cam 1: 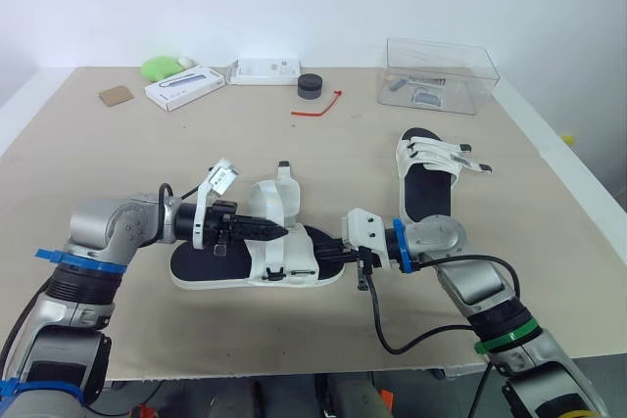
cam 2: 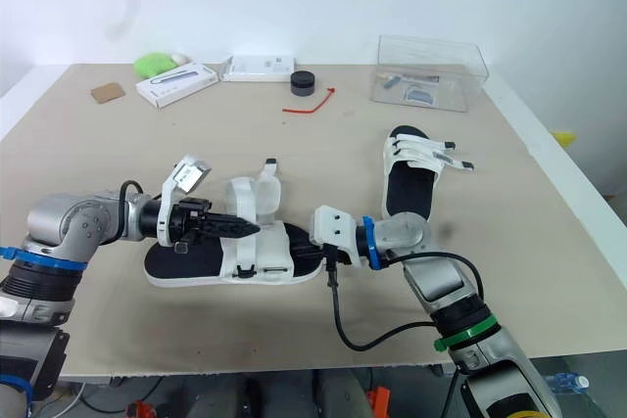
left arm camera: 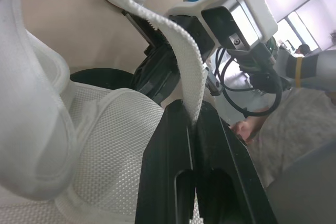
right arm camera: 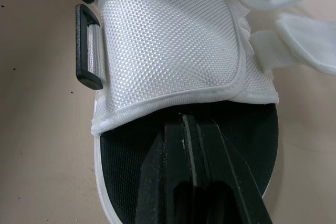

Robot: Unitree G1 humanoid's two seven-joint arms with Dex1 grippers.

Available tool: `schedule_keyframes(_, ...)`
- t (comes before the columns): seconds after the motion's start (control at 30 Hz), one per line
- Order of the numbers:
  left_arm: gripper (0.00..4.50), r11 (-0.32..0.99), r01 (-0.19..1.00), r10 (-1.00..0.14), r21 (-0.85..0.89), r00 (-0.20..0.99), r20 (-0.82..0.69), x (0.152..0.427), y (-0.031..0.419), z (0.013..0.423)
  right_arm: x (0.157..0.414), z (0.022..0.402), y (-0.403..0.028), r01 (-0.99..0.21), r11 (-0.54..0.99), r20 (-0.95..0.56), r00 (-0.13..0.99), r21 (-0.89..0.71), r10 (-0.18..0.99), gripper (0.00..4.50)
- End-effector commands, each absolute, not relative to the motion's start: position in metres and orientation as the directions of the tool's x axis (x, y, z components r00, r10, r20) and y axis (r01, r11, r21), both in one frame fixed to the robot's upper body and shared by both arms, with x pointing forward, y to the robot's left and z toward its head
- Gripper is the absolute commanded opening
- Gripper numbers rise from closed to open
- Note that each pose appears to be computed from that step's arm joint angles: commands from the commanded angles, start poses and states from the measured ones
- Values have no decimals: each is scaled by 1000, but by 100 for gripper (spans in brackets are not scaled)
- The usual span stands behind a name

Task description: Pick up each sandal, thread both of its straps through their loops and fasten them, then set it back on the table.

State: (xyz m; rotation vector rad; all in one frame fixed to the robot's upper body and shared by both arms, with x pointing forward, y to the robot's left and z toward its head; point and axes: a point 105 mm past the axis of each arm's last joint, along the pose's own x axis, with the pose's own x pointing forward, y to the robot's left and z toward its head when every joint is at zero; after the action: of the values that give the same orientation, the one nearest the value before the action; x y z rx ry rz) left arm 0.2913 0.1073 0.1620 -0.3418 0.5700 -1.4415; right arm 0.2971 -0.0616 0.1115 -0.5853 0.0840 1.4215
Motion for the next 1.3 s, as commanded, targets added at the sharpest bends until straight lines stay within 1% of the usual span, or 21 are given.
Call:
schedule_keyframes(0.03,5,77,855,-989,-513,1,-147,282,107,174,298,108,-64,-943,36,-418,181,-331,890,0)
schedule_keyframes(0.13,5,76,868,-985,-491,-10,-170,277,107,173,299,108,-65,-943,36,-420,182,-331,889,0)
schedule_keyframes(0.27,5,92,870,-978,-483,-13,-209,268,110,161,299,108,-64,-942,34,-420,181,-333,889,0)
schedule_keyframes(0.57,5,115,866,-975,-486,5,-223,257,112,150,300,108,-64,-941,28,-420,177,-336,890,0)
schedule_keyframes(0.83,5,152,858,-975,-491,49,-217,258,111,150,299,107,-63,-941,21,-423,171,-337,890,0)
schedule_keyframes(0.9,63,157,865,-976,-476,64,-206,261,113,156,299,107,-63,-941,20,-423,170,-337,890,0)
schedule_keyframes(0.93,77,153,869,-977,-470,62,-202,261,113,159,299,107,-63,-941,19,-424,170,-337,890,0)
schedule_keyframes(0.97,136,137,880,-979,-456,52,-196,260,114,164,299,107,-63,-941,19,-424,170,-338,889,0)
schedule_keyframes(1.03,201,117,889,-982,-442,38,-184,258,114,172,299,107,-64,-941,18,-426,170,-338,889,0)
schedule_keyframes(1.07,248,112,893,-985,-436,40,-170,260,116,177,299,107,-64,-941,17,-427,170,-339,888,0)
schedule_keyframes(1.2,248,141,906,-986,-400,93,-138,274,114,190,300,107,-64,-940,15,-429,170,-342,887,0)
schedule_keyframes(1.3,248,147,908,-985,-393,100,-138,277,111,190,301,107,-64,-939,15,-429,172,-345,887,0)
